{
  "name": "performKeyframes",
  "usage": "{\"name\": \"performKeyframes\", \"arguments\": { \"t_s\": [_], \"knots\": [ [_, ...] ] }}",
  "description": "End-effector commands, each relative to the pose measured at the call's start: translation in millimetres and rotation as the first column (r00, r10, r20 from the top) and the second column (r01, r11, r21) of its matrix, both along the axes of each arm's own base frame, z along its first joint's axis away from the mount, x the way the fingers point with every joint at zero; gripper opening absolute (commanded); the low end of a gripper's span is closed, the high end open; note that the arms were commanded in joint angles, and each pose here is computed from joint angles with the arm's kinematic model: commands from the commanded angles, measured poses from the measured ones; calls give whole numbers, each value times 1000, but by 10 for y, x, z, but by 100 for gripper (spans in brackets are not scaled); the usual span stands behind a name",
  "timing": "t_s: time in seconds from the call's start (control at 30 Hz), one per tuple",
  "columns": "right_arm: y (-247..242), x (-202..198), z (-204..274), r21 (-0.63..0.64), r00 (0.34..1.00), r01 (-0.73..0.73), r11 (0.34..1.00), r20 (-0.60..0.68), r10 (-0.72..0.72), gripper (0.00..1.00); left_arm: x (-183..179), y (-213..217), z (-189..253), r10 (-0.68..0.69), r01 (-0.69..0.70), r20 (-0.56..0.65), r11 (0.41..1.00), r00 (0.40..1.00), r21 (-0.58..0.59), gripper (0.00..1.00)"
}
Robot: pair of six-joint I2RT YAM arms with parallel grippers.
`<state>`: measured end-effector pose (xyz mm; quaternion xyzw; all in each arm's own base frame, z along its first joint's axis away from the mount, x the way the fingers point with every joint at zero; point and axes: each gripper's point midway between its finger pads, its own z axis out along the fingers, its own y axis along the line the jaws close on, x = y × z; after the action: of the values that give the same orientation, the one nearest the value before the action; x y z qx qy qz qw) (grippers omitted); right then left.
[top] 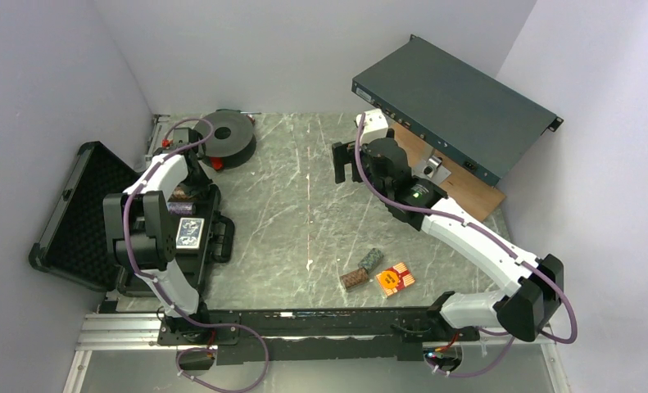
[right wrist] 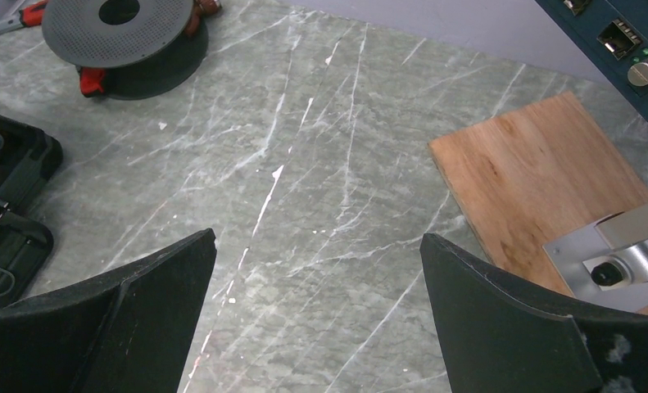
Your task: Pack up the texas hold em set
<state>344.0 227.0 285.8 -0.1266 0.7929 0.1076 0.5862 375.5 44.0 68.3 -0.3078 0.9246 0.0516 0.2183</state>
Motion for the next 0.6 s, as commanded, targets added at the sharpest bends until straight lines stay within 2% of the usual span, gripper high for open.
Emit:
{"name": "performKeyframes", "arguments": {
  "t_s": [0.0, 0.17, 0.4, 0.47, 0.57],
  "knots": [
    [-8, 59, 96, 22, 999, 21, 1000, 36, -22, 100, 58, 177, 94, 60, -62, 32, 996, 998, 57, 10],
    [-10, 67, 79, 18, 999, 25, 1000, 33, -25, 100, 5, 199, 137, 69, -73, 56, 995, 996, 71, 12],
    [-6, 75, 55, 13, 999, 27, 1000, 30, -27, 100, -36, 115, 543, 45, -61, 200, 995, 979, 75, 21],
    [-4, 80, 60, 13, 999, 27, 1000, 30, -28, 100, -66, 94, 720, 35, -58, 237, 994, 971, 93, 32],
    [11, 84, 30, 11, 999, 24, 1000, 24, -24, 100, -146, 36, 998, 13, -48, 279, 992, 960, 117, 66]
  ]
}}
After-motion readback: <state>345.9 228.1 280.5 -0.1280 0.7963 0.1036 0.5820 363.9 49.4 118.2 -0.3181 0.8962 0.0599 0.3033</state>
